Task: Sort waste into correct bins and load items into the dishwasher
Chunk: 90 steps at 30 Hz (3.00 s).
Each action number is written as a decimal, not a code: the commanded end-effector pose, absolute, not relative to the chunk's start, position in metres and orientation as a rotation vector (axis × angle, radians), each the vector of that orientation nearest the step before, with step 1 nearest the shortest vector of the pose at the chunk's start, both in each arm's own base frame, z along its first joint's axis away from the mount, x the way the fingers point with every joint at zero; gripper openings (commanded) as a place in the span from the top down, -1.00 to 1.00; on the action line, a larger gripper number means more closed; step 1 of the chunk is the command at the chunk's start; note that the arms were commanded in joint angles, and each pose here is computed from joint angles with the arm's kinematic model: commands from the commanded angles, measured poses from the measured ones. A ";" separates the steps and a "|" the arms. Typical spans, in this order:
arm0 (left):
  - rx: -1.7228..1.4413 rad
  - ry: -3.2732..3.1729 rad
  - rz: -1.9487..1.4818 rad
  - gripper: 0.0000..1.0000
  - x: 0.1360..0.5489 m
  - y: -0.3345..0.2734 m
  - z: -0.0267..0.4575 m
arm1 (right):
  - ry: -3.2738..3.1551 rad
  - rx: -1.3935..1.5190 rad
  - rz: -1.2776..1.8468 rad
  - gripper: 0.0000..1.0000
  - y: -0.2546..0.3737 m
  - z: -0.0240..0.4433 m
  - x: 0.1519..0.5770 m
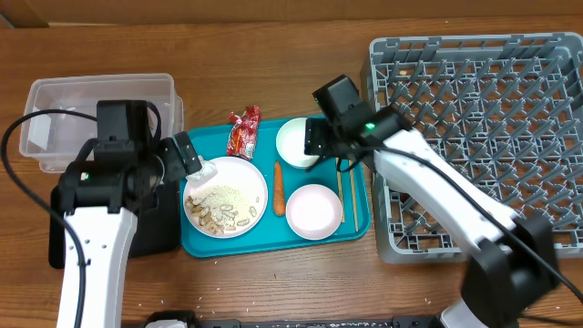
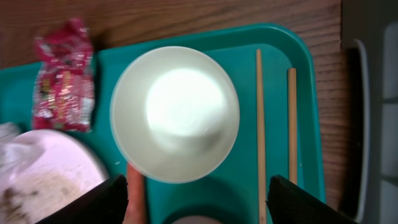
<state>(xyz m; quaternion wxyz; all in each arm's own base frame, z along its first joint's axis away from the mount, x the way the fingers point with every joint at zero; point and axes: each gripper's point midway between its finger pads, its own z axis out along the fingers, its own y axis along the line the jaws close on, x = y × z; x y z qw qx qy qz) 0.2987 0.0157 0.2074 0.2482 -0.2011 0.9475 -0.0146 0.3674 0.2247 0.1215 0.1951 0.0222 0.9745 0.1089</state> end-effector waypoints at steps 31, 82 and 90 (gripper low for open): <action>-0.569 2.050 0.052 -1.00 0.183 0.046 0.430 | 2.652 0.100 0.289 0.92 0.208 0.155 0.391; -0.566 2.031 0.047 -1.00 0.173 0.046 0.433 | 2.216 0.600 -1.302 0.92 -0.100 0.165 0.401; -0.566 2.031 0.047 -1.00 0.173 0.046 0.433 | 2.192 0.534 -1.296 0.92 -0.080 0.169 0.407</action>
